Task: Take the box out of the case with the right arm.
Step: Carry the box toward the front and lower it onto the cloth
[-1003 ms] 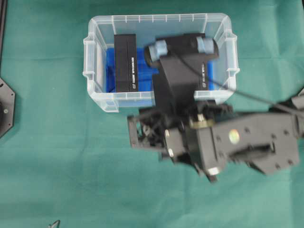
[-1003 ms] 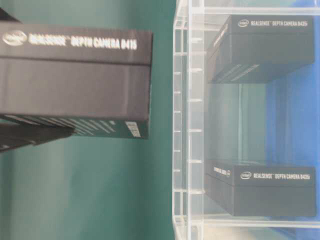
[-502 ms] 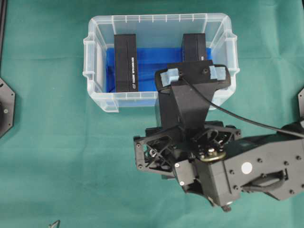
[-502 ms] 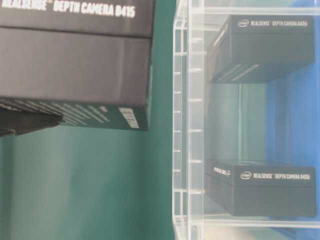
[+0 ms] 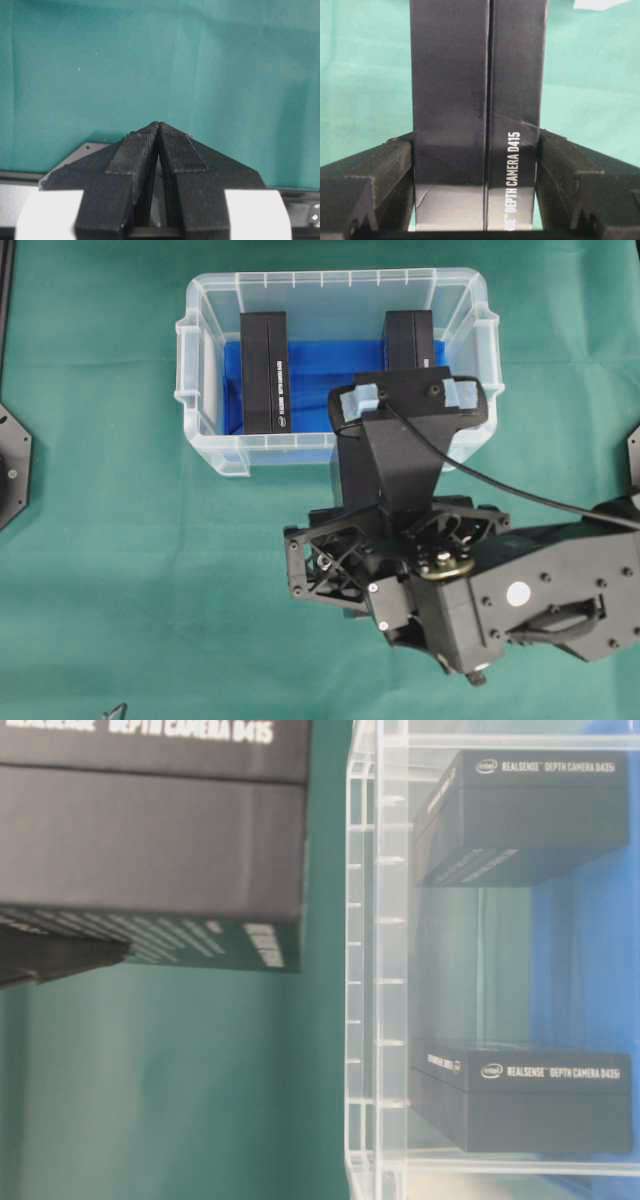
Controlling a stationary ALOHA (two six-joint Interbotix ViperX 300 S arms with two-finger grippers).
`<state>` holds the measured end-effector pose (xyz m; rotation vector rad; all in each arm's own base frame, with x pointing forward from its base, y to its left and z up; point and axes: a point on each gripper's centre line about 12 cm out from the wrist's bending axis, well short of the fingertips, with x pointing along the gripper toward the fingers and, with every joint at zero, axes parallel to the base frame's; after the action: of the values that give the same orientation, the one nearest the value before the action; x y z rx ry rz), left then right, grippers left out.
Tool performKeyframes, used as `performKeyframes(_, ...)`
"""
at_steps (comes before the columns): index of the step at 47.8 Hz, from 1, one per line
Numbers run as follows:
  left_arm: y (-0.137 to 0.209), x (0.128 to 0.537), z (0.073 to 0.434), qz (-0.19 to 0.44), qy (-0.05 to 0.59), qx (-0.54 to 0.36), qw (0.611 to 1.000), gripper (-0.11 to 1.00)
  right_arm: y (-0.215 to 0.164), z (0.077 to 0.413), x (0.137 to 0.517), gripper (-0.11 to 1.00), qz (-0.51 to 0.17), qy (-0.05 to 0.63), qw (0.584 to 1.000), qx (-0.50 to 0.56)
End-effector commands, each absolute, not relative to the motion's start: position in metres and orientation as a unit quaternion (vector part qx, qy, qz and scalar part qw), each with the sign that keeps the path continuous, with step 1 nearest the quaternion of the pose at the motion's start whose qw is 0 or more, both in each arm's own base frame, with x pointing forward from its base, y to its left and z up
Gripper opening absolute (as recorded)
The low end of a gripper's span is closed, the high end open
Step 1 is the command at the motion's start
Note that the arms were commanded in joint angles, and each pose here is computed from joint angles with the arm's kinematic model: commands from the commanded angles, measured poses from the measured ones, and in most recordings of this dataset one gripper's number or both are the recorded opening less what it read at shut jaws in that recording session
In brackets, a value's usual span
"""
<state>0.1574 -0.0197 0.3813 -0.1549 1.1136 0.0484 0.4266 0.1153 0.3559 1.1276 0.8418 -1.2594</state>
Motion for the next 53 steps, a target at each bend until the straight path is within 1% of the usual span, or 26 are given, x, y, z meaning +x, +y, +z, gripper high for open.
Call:
performKeyframes(1, -0.02, 0.158, 0.388, 0.022, 0.519, -0.074, 0.851, 0.0, 0.118, 0.35, 0.428, 0.67, -0.537, 0.365, 0.581, 0.491)
performKeyframes(4, -0.02, 0.159, 0.388, 0.022, 0.519, -0.074, 0.851, 0.0, 0.121, 0.336, 0.432, 0.67, -0.533, 0.372, 0.574, 0.498)
performKeyframes(12, -0.02, 0.158, 0.388, 0.022, 0.519, -0.075, 0.851, 0.0, 0.124, 0.301, 0.44, 0.67, -0.522, 0.37, 0.572, 0.514)
performKeyframes(17, -0.02, 0.158, 0.388, 0.022, 0.519, -0.075, 0.851, 0.0, 0.124, 0.28, 0.439, 0.67, -0.531, 0.365, 0.562, 0.519)
performKeyframes(27, -0.02, 0.159, 0.387, 0.022, 0.519, -0.074, 0.851, 0.0, 0.128, 0.241, 0.441, 0.67, -0.512, 0.366, 0.56, 0.538)
performKeyframes(33, -0.02, 0.158, 0.388, 0.022, 0.519, -0.075, 0.851, 0.0, 0.127, 0.218, 0.437, 0.67, -0.519, 0.363, 0.549, 0.545)
performKeyframes(41, -0.02, 0.159, 0.387, 0.022, 0.519, -0.074, 0.851, 0.0, 0.127, 0.204, 0.433, 0.67, -0.524, 0.361, 0.542, 0.549)
performKeyframes(53, -0.02, 0.159, 0.387, 0.021, 0.52, -0.073, 0.851, 0.0, 0.125, 0.201, 0.432, 0.67, -0.525, 0.359, 0.546, 0.545)
